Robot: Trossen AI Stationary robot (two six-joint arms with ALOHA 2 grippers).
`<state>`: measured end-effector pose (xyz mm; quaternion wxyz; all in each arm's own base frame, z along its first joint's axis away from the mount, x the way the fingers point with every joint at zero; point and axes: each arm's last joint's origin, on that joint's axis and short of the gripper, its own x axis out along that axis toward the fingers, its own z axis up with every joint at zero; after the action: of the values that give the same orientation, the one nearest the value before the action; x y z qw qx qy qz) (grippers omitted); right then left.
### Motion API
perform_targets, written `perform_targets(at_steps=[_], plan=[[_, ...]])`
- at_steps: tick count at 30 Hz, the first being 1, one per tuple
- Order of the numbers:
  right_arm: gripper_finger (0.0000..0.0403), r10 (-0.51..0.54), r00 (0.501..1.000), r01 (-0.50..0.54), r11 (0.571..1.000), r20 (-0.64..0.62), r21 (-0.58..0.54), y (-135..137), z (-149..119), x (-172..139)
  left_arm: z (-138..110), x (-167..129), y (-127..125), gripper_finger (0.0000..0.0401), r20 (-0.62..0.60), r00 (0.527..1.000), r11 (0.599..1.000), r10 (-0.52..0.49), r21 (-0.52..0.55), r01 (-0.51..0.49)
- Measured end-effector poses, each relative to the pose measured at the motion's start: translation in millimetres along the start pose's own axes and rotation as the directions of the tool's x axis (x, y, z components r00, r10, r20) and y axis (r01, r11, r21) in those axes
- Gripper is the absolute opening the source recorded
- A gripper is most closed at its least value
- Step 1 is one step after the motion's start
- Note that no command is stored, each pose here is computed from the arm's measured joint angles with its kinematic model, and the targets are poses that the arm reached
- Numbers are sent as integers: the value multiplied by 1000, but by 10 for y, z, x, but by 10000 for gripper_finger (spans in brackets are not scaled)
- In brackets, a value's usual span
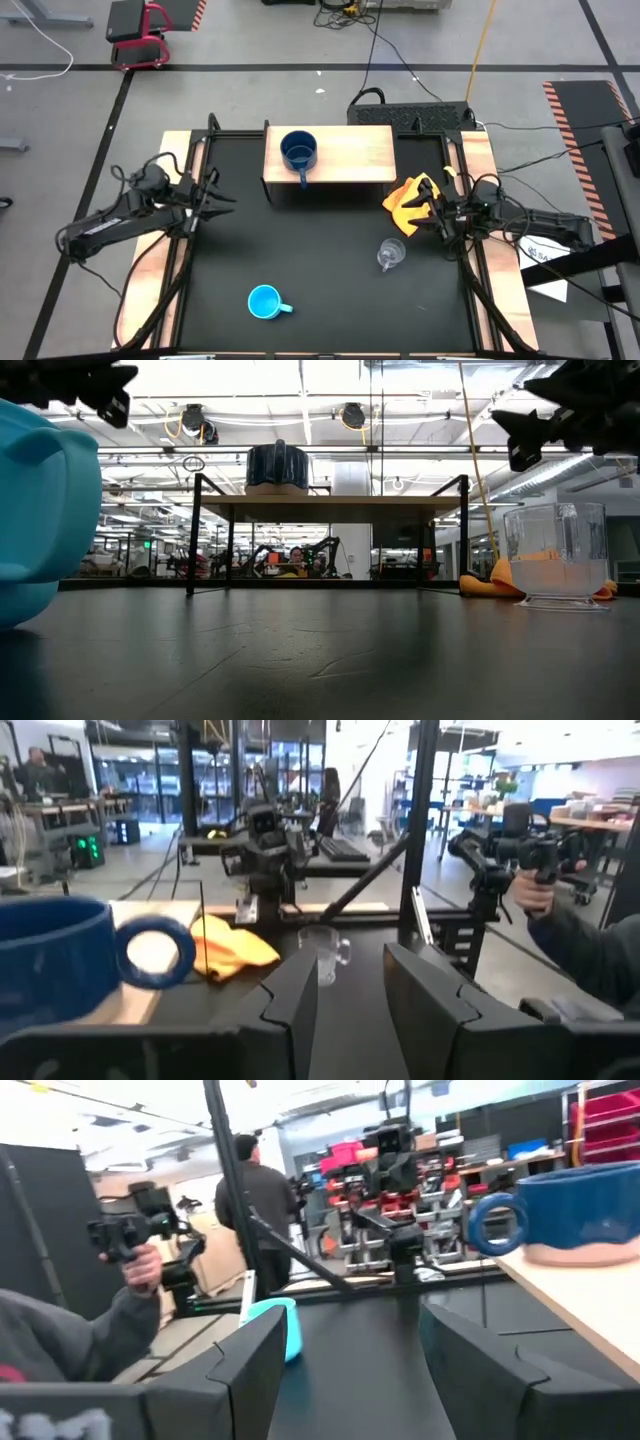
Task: Stack small to large cups/mugs on shelf
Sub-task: Put the blue mug on the shelf
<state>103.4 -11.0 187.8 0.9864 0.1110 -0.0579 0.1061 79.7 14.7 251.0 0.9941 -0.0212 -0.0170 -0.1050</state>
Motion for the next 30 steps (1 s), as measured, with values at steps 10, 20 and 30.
perform_targets(at_steps=[10,20,30], plan=[[222,-18,999,19,1000,43,-23,-8,0,-3,-271,78,24,118,-19,994,994,103,47,-103],[222,-58,998,57,996,-11,-75,-33,-60,-1,-667,197,-21,118,-44,999,997,11,81,-8],[222,-136,991,135,987,-6,-86,-59,-70,-2,-771,222,-42,118,-41,999,999,15,52,-12]])
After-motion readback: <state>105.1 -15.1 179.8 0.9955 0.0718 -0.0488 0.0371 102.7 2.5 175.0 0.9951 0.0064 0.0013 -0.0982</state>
